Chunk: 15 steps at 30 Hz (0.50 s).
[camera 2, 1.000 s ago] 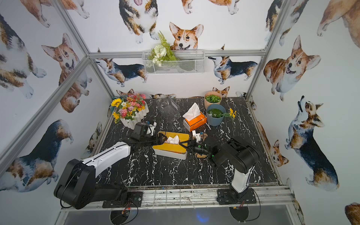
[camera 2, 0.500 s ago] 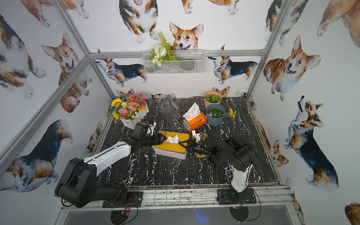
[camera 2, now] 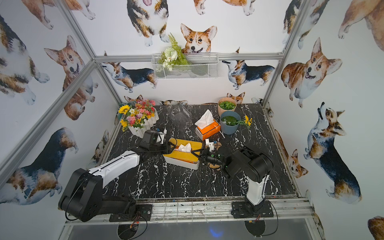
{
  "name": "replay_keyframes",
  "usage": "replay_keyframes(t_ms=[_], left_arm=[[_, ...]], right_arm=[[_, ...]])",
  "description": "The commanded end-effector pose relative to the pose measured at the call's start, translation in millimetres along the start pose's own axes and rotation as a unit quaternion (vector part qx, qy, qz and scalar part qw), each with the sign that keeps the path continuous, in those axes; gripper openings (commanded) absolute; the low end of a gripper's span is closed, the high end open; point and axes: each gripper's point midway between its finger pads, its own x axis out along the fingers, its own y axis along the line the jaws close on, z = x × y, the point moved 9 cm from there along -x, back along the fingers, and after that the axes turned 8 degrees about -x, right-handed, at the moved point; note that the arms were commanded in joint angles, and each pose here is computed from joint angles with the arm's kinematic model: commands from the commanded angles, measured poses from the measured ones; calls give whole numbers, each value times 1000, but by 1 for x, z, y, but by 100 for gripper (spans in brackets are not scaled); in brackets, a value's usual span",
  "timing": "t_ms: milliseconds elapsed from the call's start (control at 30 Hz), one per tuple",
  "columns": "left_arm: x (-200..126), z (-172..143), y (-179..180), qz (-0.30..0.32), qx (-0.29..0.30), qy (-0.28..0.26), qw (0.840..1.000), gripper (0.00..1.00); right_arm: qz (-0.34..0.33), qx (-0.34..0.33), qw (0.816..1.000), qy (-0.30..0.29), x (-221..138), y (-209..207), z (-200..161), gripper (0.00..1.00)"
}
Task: Put the tissue paper into the tissue box
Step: Close the box lid on the tissue box.
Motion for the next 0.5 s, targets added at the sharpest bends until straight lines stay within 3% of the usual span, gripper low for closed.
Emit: replay_keyframes(t_ms=[0, 100, 467], left_arm=[[0, -8, -2, -13, -22, 28, 999, 52], [3, -21, 7, 2, -33, 37, 999, 49], [4, -32, 13, 8, -54, 31, 998, 38]], right_arm=[[-15, -6, 1000, 19, 3, -3, -5, 0], [-21, -12, 1000, 20, 3, -2, -5, 1], [-37, -31, 999, 25, 3, 5, -3, 25]])
